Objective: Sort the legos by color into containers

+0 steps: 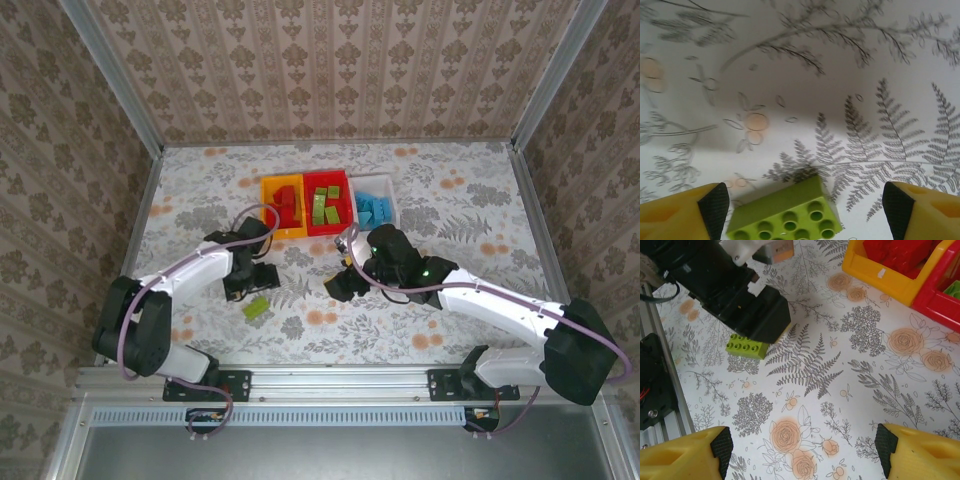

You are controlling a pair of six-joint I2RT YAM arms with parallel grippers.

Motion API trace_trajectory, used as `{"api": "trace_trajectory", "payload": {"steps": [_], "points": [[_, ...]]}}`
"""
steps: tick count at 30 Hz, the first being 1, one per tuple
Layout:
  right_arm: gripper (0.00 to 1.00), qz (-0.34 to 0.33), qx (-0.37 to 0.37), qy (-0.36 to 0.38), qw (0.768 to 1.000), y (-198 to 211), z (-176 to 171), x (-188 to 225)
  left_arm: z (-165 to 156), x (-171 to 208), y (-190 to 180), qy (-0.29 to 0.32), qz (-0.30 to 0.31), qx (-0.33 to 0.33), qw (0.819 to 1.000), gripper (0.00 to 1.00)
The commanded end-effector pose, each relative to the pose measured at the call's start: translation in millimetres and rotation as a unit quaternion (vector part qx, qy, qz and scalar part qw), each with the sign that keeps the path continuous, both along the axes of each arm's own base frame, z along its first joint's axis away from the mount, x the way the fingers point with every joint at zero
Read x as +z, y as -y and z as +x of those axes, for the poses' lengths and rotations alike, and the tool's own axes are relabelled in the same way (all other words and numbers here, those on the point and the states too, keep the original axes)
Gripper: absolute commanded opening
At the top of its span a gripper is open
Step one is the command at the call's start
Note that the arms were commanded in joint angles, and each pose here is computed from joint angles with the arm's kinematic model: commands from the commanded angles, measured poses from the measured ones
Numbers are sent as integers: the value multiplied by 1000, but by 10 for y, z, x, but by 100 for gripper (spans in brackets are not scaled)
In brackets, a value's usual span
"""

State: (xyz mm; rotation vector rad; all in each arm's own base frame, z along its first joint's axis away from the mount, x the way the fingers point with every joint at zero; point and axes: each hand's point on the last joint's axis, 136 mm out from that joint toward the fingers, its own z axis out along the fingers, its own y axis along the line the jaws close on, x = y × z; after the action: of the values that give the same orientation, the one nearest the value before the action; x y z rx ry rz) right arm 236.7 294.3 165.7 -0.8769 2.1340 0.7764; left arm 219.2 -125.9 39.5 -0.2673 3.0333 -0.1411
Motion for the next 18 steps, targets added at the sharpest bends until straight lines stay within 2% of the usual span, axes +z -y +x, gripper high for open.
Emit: {"api": "trace_trajectory", "payload": {"steps": [1, 6, 12, 18], "points": [[79, 14, -3, 0, 1000, -18, -19, 43, -169, -86, 141, -18, -39, -18, 999, 84], [79, 15, -2, -1, 1000, -55, 11, 40, -358, -165, 261, -33, -59, -1, 998, 83], [79, 13, 0, -4, 1000, -71, 17, 23, -417, -146, 455, -36, -61, 4, 997, 80], [78, 36, 23, -10, 999, -102, -91, 61, -501, -207, 280, -55, 19, 16, 998, 57]]}}
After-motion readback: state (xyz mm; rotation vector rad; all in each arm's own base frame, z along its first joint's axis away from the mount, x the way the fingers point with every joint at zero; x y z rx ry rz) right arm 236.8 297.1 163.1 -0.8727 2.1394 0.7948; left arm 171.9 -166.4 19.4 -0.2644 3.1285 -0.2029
